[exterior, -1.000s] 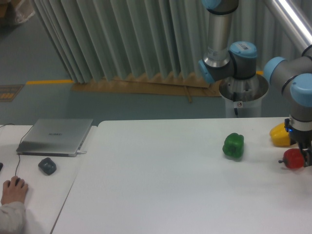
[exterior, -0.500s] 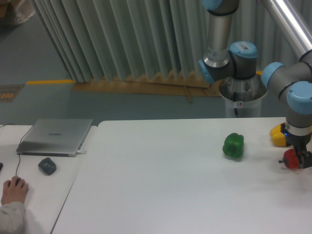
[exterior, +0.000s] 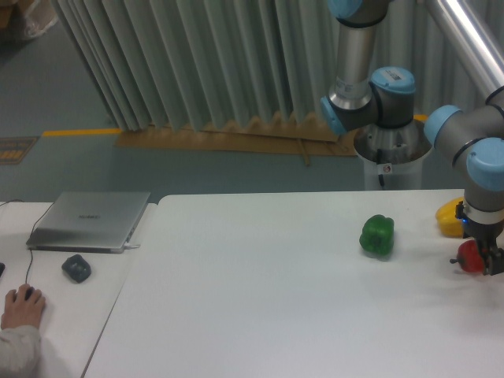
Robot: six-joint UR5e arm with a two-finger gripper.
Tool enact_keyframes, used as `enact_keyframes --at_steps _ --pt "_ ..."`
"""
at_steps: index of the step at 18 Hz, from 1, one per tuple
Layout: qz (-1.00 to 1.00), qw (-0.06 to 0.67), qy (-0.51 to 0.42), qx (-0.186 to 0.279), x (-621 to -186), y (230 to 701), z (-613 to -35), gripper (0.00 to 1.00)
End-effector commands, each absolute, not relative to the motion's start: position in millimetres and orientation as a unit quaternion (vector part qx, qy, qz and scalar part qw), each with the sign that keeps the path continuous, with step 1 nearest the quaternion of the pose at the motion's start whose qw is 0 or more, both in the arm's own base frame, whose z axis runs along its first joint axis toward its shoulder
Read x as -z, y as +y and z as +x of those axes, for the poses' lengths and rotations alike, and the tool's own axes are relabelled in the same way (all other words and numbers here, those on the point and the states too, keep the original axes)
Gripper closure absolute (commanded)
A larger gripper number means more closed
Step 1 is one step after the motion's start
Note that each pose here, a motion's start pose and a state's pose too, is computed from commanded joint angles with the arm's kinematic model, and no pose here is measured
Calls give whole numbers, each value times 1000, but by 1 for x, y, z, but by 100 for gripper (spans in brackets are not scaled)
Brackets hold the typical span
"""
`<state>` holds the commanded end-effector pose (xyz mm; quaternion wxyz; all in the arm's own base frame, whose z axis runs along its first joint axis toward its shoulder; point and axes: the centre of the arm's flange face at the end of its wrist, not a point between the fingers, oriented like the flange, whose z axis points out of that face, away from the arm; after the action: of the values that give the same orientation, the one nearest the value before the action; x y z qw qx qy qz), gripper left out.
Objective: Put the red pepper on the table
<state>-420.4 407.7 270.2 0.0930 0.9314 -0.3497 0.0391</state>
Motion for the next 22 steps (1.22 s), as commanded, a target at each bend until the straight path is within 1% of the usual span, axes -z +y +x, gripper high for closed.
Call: enact_keyframes --at_steps 1,2,3,6,7,14,15,16,17,18,19,22 --pt "932 94 -348 -38 -271 407 -422 21" --pt "932 94 -349 -37 -272 408 -421 32" --pt "931 95 -350 -37 -272 407 -422 40" --pt "933 96 -345 -33 -276 409 -423 73" --pt "933 96 -345 -32 -276 409 -424 75" --pt "933 95 -346 -30 -282 410 -424 75" --pt "933 96 -344 -32 -280 411 -423 84" --pt "934 95 -342 -33 -277 410 -422 67" --pt "934 95 -343 -33 -276 411 -422 32" --pt "934 95 -344 -32 -276 412 -421 6" --pt "934 95 -344 -33 -275 412 -421 0" --pt "931 97 -350 -36 -270 417 -416 0"
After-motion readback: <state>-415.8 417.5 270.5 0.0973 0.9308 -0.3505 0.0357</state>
